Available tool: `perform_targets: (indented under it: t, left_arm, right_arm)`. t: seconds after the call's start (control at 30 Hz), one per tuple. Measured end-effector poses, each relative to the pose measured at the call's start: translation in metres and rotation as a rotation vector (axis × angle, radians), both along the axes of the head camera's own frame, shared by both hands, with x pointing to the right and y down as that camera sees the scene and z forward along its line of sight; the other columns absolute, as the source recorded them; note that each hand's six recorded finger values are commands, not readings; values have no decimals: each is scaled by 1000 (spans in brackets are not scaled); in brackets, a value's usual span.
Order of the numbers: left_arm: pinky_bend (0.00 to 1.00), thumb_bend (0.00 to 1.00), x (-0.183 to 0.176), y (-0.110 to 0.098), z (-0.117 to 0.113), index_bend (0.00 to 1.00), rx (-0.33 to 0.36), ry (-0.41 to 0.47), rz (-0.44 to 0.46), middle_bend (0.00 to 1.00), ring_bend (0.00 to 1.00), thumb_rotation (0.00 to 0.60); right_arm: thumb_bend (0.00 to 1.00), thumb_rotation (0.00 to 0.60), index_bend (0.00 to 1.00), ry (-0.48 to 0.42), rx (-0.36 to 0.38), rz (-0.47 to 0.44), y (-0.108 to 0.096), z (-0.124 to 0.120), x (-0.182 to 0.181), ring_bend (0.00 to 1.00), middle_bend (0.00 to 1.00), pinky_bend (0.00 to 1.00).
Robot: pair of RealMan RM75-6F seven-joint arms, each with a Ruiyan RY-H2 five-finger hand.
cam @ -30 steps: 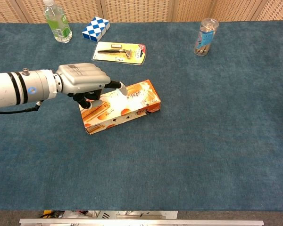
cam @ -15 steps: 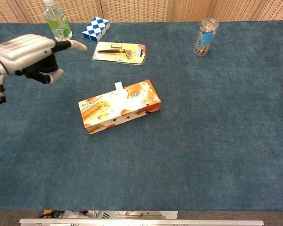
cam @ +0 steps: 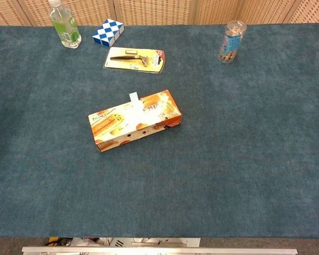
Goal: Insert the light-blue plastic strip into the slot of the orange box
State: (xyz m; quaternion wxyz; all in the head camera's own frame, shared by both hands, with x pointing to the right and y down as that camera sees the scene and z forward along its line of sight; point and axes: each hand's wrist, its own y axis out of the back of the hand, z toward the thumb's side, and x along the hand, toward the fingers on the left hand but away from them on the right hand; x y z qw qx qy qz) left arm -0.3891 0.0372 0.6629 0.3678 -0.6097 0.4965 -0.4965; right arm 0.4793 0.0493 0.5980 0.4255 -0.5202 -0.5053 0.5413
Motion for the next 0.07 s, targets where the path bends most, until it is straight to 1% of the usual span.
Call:
perform_targets:
  t: [0.07]
  left_arm:
    - [460, 469, -11, 11, -3, 139, 13, -6, -41, 342, 357, 600]
  right_arm:
    - [207, 600, 341, -1, 1, -2, 1, 0, -1, 408, 421, 616]
